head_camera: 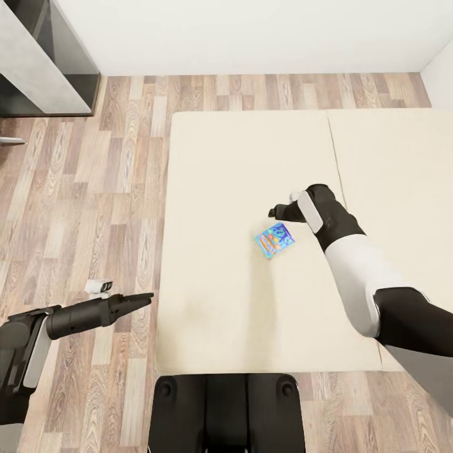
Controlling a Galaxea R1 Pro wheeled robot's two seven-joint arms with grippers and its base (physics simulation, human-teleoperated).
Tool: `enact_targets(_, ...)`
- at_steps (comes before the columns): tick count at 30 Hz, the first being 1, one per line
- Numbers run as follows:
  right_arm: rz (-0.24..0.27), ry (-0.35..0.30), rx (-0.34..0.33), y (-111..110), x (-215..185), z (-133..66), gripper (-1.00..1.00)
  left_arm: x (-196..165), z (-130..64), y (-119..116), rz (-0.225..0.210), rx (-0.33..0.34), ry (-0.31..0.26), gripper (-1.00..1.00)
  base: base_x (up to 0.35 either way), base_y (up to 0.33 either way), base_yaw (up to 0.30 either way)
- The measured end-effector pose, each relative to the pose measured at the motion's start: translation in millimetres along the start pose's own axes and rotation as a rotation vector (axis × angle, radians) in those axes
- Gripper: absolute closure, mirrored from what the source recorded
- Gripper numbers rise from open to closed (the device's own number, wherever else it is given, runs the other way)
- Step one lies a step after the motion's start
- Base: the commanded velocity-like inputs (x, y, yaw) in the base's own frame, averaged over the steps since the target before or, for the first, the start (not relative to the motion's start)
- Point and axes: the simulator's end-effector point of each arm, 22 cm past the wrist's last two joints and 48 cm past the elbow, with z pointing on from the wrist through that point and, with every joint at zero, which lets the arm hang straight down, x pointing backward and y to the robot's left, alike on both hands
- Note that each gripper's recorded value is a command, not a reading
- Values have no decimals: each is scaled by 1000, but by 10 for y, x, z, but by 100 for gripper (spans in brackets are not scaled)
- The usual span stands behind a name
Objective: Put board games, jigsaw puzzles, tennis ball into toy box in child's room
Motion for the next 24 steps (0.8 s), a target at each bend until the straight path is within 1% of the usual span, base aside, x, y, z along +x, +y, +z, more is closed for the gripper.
enact_targets(4, 1, 17, 3, -14, 8, 7, -100, -118, -106, 20, 24, -21, 11, -100, 0, 0, 0)
enact_targets(8, 1, 24, 3, -20, 8, 2, -100, -368, -170, -9, 56, -34, 11, -100, 0, 0, 0)
enact_targets(11, -4, 28, 8, -39, -71, -53, -100, -628, -166, -75, 88, -34, 2, -100, 0, 0, 0)
enact_targets(14, -16, 62, 14, -62, -51, -97, -100, -1051, -159, -166, 145, -29, -25, -100, 0, 0, 0)
enact_targets(16, -14, 71, 12, -80, -48, -110, -100, -1277, -165, -173, 161, -27, -44, -100, 0, 0, 0)
enact_targets(17, -12, 72, 12, -106, -54, -118, -100, -1409, -179, -144, 159, -28, -55, -100, 0, 0, 0)
enact_targets(19, -10, 67, 13, -128, -78, -135, -100, -1526, -201, -93, 147, -32, -65, -100, 0, 0, 0)
enact_targets(21, -15, 39, 16, -147, -174, -193, -100, -1684, -256, 33, 113, -44, -80, -100, 0, 0, 0)
enact_targets(24, -17, -4, 16, -150, -309, -265, -100, -1759, -313, 140, 89, -65, -84, -100, 0, 0, 0)
